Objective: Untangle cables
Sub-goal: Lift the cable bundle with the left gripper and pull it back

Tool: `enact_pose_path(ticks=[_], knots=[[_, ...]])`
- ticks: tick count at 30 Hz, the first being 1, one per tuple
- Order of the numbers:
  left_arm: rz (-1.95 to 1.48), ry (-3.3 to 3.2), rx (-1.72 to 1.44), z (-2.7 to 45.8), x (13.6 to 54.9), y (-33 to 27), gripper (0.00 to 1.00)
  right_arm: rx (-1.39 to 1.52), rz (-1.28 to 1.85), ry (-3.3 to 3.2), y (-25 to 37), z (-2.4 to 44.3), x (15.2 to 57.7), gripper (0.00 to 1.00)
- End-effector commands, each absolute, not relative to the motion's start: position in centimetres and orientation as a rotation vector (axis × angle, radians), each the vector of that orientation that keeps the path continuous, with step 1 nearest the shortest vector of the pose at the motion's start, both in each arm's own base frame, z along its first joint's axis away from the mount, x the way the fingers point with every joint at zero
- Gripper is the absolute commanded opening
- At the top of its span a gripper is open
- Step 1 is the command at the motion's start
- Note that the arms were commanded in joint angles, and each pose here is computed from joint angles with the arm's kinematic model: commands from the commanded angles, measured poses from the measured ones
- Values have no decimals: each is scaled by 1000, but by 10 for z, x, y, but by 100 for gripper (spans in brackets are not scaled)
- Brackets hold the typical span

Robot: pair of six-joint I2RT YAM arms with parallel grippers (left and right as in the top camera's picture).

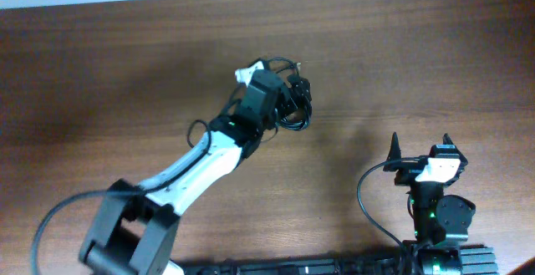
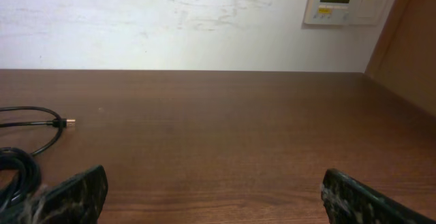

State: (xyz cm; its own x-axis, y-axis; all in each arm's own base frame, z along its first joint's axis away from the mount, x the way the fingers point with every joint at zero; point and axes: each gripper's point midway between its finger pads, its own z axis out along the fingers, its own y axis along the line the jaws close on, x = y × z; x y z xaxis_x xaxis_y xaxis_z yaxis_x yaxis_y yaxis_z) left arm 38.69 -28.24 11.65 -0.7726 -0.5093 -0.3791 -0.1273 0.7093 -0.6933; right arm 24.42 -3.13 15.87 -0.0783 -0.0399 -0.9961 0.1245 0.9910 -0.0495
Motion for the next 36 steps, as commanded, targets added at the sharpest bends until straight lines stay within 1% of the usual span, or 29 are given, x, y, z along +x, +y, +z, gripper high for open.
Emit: enact_pose_path(ticks=[1,2,4,5,8,10,11,12,13,14,15,16,17,18,19,20,21,22,24,25,26,27,28,29,30,31,34,35,36], knots=[[-299,1948,732,183,409,-264,99,78,-147,1648,-34,156,244,99],[-158,1857,927,182,412,-260,99,78,-147,1648,-34,156,244,99],[-31,1779,1116,171,414,-257,98,78,-147,1648,-34,156,244,99],[-15,1792,1160,161,414,-257,94,78,-147,1648,-34,156,244,99],[-43,1952,1200,120,417,-259,89,78,-147,1648,-34,156,244,99],[-126,2076,1043,93,432,-266,99,78,-147,1648,-34,156,244,99],[-128,2097,1033,83,435,-265,100,78,-147,1648,-34,156,244,99],[-127,2119,1039,72,434,-264,94,78,-147,1648,-34,156,244,99],[-147,2157,1071,56,428,-264,95,78,-147,1648,-34,156,244,99],[-177,2180,1128,41,420,-266,99,78,-147,1648,-34,156,244,99],[-174,2209,1149,29,416,-264,99,78,-147,1648,-34,156,244,99],[-151,2242,1155,15,415,-258,90,78,-147,1648,-34,156,244,99],[-133,2263,1147,9,417,-252,68,78,-147,1648,-34,156,244,99],[-124,2295,1143,5,415,-244,34,78,-147,1648,-34,156,244,99],[-97,2369,1044,1,417,-230,7,78,-147,1648,-34,156,244,99],[-35,2446,878,1,424,-211,0,78,-147,1648,-34,156,244,99],[2,2498,725,5,429,-194,0,78,-147,1648,-34,156,244,99],[-2,2515,663,12,429,-187,0,78,-147,1648,-34,156,244,99],[-32,2525,429,51,428,-175,0,78,-147,1648,-34,156,244,99],[-27,2536,180,71,425,-161,0,78,-147,1648,-34,156,244,99],[-86,2549,-289,92,407,-143,0,78,-147,1648,-34,156,244,99],[-192,2552,-679,101,384,-139,0,78,-147,1648,-34,156,244,98],[-308,2571,-938,104,362,-146,4,78,-147,1648,-34,156,244,99],[-415,2656,-1041,103,340,-163,31,78,-147,1648,-34,156,244,99],[-470,2725,-1027,102,328,-174,92,78,-147,1648,-34,156,244,99],[-439,2784,-996,98,316,-174,99,78,-147,1648,-34,156,244,99],[-356,2853,-998,93,298,-168,99,78,-147,1648,-34,156,244,99],[-362,2879,-827,94,301,-170,99,78,-147,1648,-34,156,244,98],[-394,2825,-197,104,329,-182,99,78,-147,1648,-34,156,244,99]])
